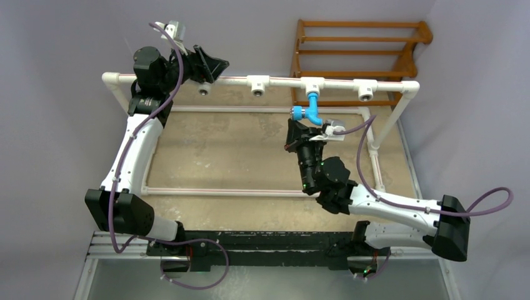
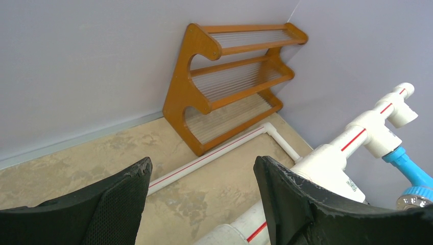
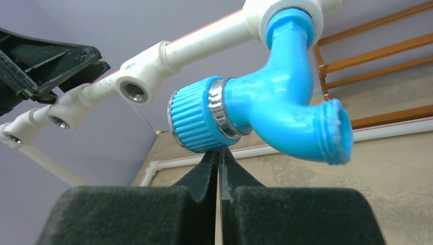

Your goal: Install the water faucets

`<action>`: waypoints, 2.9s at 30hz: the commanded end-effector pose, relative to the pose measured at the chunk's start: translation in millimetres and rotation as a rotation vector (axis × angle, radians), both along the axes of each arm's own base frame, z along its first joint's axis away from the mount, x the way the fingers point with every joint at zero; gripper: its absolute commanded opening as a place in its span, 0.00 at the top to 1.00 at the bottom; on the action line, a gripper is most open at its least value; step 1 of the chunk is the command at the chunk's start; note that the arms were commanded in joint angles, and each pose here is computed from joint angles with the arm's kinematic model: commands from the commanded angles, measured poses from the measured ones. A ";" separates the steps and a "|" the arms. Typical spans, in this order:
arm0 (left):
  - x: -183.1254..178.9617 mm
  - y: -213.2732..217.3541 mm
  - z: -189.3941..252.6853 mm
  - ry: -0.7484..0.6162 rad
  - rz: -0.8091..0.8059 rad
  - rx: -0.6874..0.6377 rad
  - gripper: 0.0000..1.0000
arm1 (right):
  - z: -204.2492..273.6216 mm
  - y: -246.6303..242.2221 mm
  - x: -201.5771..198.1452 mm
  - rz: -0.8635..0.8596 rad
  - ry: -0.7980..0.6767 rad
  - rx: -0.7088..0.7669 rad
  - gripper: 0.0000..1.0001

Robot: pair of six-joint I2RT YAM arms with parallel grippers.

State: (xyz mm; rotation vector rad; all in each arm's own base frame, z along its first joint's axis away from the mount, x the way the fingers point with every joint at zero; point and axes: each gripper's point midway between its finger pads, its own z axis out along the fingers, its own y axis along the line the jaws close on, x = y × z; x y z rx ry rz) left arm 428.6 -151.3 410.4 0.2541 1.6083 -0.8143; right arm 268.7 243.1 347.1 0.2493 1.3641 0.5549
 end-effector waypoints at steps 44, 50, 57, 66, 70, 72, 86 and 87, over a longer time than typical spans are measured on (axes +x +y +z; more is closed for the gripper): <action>7.5 11.9 -114.3 0.401 0.043 0.019 0.27 | 79.5 -92.3 -23.3 -0.245 -0.080 0.151 1.00; 7.5 11.5 -114.7 0.402 0.040 0.018 0.27 | 99.7 -88.4 -29.9 -0.160 -0.108 0.065 0.88; 6.9 10.8 -114.5 0.404 0.036 0.015 0.27 | 109.5 -77.5 -46.0 0.022 -0.116 -0.172 0.62; 6.6 10.5 -113.6 0.403 0.034 0.013 0.27 | 98.9 -73.0 -51.8 0.095 -0.059 -0.328 0.40; 6.7 10.8 -113.6 0.402 0.035 0.015 0.27 | 88.7 -58.9 -44.4 0.089 -0.035 -0.334 0.37; 6.7 10.8 -113.6 0.402 0.035 0.015 0.27 | 85.3 -54.7 -39.4 0.066 -0.024 -0.330 0.37; 6.7 10.4 -114.1 0.404 0.033 0.013 0.27 | 67.4 -74.1 -13.9 -0.231 0.062 -0.283 0.40; 6.7 10.3 -114.2 0.404 0.033 0.013 0.27 | 66.8 -73.8 -12.1 -0.232 0.059 -0.280 0.40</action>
